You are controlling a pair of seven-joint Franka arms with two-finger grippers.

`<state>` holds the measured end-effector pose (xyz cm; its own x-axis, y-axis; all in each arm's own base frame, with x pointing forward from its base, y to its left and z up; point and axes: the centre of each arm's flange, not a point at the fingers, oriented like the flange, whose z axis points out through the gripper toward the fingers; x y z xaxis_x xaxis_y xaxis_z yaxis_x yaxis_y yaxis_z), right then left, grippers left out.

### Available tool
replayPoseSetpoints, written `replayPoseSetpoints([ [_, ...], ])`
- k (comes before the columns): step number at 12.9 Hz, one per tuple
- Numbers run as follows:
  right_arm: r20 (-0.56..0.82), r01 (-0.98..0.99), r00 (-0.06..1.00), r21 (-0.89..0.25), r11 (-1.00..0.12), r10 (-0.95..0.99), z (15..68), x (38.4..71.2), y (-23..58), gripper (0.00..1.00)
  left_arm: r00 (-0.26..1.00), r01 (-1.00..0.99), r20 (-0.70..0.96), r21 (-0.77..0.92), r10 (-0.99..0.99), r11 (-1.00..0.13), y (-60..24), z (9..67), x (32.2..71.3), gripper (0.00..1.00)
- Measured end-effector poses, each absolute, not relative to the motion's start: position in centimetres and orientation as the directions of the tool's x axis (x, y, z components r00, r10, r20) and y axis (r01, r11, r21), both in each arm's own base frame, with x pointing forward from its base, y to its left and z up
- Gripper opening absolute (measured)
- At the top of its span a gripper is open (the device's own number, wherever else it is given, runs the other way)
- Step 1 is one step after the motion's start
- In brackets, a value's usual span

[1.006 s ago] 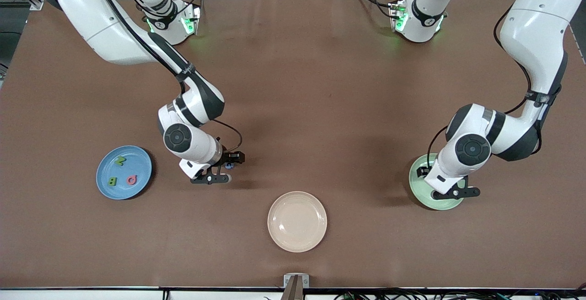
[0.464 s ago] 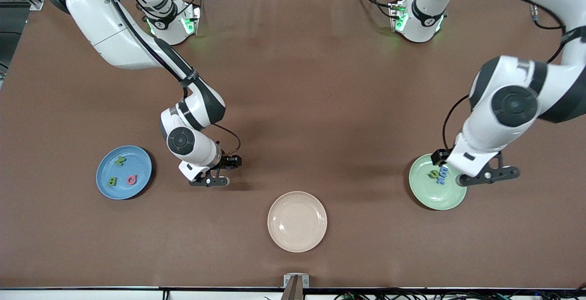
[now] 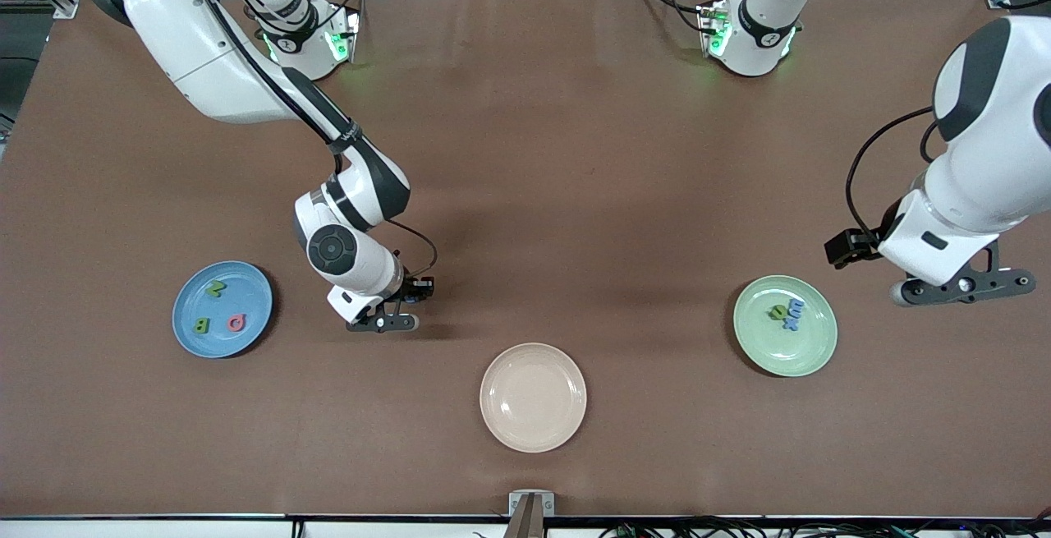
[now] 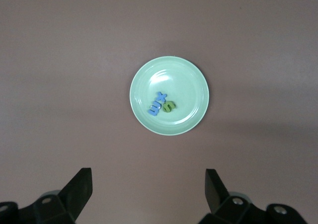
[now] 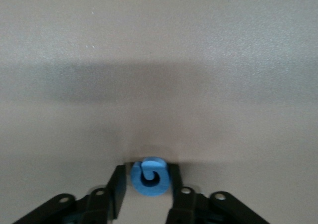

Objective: Sort uppercase to blue plate, lowercase to green plate
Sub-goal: 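Withdraw the left gripper while the right gripper carries the blue o, then lower the blue o onto the blue plate and open the right gripper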

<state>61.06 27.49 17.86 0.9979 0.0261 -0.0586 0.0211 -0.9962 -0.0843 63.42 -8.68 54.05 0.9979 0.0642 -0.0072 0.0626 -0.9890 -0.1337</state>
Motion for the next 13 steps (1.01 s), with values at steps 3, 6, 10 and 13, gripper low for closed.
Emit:
replayPoseSetpoints([
  [3, -0.051, 0.025, 0.998, -0.075, -0.997, 0.029, 17.9, 61.3, 27.2, 0.34, 0.997, 0.068, -0.027, -0.114, 0.071, -0.991, -7.8, 54.8, 62.9, 1.00],
  [6, -0.029, 0.054, 0.998, -0.050, -0.997, 0.056, 18.5, 62.7, 25.4, 0.34, 0.997, 0.070, -0.015, -0.123, 0.072, -0.990, -7.5, 56.5, 62.1, 1.00],
  [10, -0.025, 0.199, 0.980, -0.017, -0.980, 0.200, 22.0, 67.8, 12.6, 0.34, 1.000, 0.014, -0.013, -0.142, 0.016, -0.990, -7.5, 58.7, 60.8, 1.00],
  [13, -0.050, 0.310, 0.949, -0.025, -0.951, 0.310, 22.3, 68.7, 1.9, 0.34, 0.999, 0.010, -0.032, -0.109, 0.013, -0.994, -7.0, 60.0, 59.7, 1.00],
])
